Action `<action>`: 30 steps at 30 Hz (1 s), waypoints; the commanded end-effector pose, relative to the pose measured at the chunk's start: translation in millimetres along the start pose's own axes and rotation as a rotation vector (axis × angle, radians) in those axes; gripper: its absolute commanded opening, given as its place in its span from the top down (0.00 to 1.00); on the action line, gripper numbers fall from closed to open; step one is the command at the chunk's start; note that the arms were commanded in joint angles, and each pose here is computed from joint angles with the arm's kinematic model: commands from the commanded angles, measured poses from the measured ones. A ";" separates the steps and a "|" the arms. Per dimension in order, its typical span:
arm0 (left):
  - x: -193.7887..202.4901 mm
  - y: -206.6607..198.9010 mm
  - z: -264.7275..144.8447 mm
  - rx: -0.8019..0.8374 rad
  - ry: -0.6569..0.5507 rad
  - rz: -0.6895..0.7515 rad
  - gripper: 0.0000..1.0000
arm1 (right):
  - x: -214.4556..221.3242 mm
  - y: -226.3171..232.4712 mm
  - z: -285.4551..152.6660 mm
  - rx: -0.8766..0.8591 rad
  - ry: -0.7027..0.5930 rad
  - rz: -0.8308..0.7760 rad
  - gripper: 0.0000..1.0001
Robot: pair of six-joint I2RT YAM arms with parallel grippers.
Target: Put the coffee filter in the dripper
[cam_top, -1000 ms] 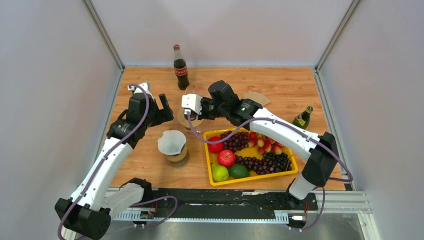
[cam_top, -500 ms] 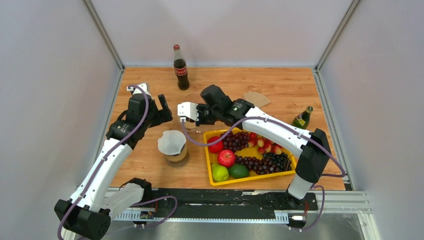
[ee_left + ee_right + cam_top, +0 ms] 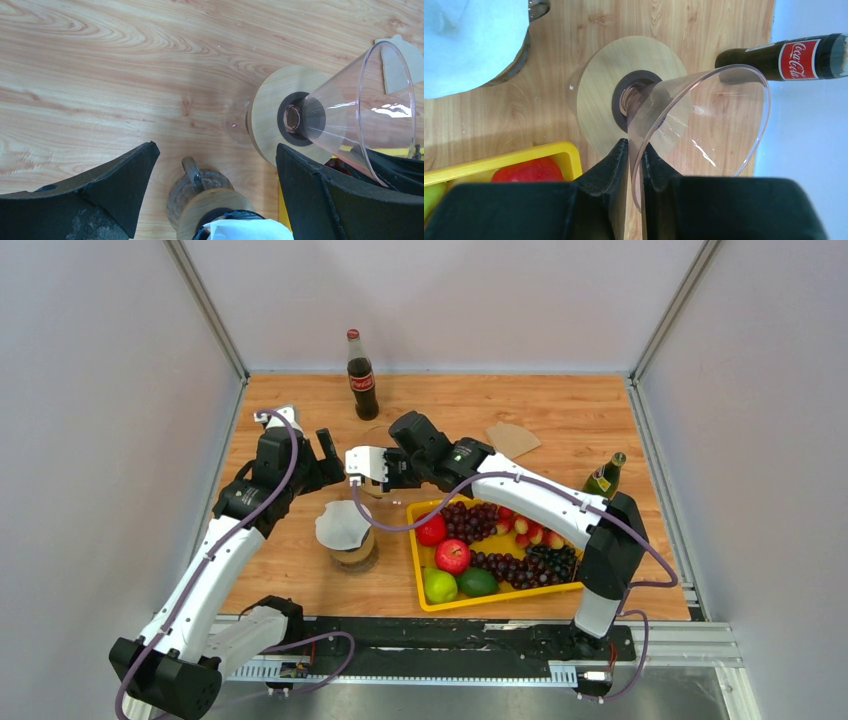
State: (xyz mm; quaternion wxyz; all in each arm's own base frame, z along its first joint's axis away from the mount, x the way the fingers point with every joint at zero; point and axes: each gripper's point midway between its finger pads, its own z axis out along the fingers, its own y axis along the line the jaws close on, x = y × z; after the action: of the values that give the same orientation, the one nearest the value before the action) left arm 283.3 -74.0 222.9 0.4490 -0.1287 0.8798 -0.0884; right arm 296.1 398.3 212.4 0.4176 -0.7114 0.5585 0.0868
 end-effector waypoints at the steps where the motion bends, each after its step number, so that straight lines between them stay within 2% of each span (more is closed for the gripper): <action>1: -6.8 -1.0 -2.1 0.007 -0.024 0.009 0.00 | -9.3 -17.9 -0.8 0.074 0.018 -0.052 0.83; 8: -8.1 -2.1 -4.2 0.015 -0.028 0.007 0.00 | -18.4 -13.6 -10.2 0.063 -0.015 -0.089 0.73; 14: -15.6 -12.3 -10.8 0.069 -0.052 -0.006 0.00 | -26.7 -18.4 -14.2 0.077 -0.038 -0.067 0.44; 20: -21.9 -17.2 -15.8 0.094 -0.071 -0.016 0.00 | -31.5 -27.2 -14.4 0.104 -0.043 -0.057 0.38; 27: -33.3 -25.9 -21.5 0.134 -0.102 -0.021 0.00 | -48.9 -29.5 -28.0 0.103 -0.111 -0.066 0.29; 30: -42.6 -33.6 -28.6 0.177 -0.136 -0.023 0.00 | -63.0 -31.2 -43.4 0.110 -0.172 -0.047 0.20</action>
State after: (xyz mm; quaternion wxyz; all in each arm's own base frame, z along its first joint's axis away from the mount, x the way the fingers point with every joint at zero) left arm 282.2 -85.0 236.5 0.4620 -0.1164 0.8703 -0.1249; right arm 298.4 408.2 230.3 0.4394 -0.7165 0.5372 0.0700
